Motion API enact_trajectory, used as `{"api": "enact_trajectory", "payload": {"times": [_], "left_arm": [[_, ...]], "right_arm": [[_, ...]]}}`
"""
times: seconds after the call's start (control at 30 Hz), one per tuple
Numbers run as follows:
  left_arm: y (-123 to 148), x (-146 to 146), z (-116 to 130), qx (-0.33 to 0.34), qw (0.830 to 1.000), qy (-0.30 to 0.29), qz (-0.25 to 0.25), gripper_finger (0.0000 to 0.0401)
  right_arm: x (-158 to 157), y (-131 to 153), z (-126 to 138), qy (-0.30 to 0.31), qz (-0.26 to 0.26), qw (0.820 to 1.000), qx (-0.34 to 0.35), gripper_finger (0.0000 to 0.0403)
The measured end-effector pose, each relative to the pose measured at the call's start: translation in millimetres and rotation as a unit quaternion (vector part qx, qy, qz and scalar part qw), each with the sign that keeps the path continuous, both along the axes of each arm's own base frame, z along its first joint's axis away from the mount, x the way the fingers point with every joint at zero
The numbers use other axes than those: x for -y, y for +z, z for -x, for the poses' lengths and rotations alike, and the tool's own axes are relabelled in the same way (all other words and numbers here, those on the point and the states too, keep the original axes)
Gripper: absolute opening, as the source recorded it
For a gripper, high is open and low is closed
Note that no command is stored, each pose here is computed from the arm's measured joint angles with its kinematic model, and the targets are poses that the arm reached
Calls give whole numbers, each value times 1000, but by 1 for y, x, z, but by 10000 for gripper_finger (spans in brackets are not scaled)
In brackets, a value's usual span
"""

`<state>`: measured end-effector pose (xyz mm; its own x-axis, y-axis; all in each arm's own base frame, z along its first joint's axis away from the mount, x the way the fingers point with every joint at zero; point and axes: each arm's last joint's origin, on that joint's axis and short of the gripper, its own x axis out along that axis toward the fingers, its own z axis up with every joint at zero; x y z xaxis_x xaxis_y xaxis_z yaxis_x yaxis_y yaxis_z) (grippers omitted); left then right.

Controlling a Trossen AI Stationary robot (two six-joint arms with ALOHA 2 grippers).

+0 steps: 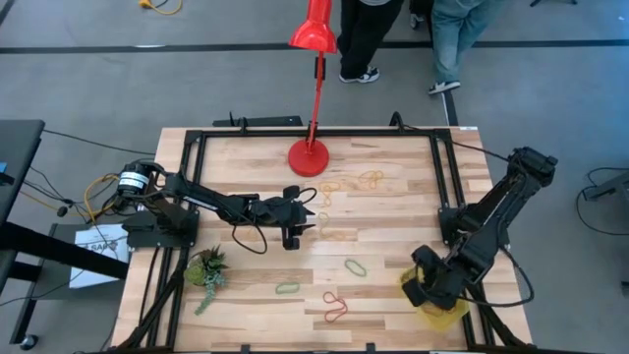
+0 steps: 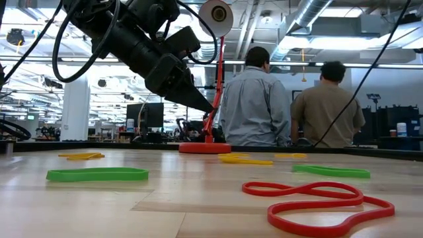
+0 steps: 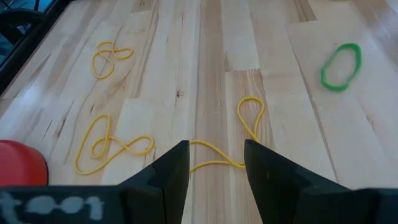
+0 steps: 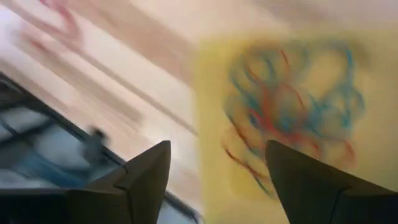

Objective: Pick and place rubber bands into bin
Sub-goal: Put the red rubber band into the container

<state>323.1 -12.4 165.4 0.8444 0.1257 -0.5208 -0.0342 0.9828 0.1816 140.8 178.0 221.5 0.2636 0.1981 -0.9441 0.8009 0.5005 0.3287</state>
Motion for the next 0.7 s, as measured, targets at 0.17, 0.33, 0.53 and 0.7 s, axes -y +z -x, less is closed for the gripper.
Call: {"api": "enact_trajectory", "payload": {"times": [0.17, 0.33, 0.53, 0.7], "left_arm": [[0, 0, 0, 0, 1000, 0, 0, 144], [0, 0, 0, 0, 1000, 0, 0, 144], [0, 0, 0, 0, 1000, 0, 0, 144], [0, 0, 0, 0, 1000, 0, 0, 144]], "right_arm": [[1, 10, -10, 18, 134, 975, 175, 260], [-1, 7, -37, 112, 273, 917, 268, 260], [6, -20, -93, 247, 362, 862, 254, 260], [22, -46, -116, 254, 284, 903, 197, 260]]}}
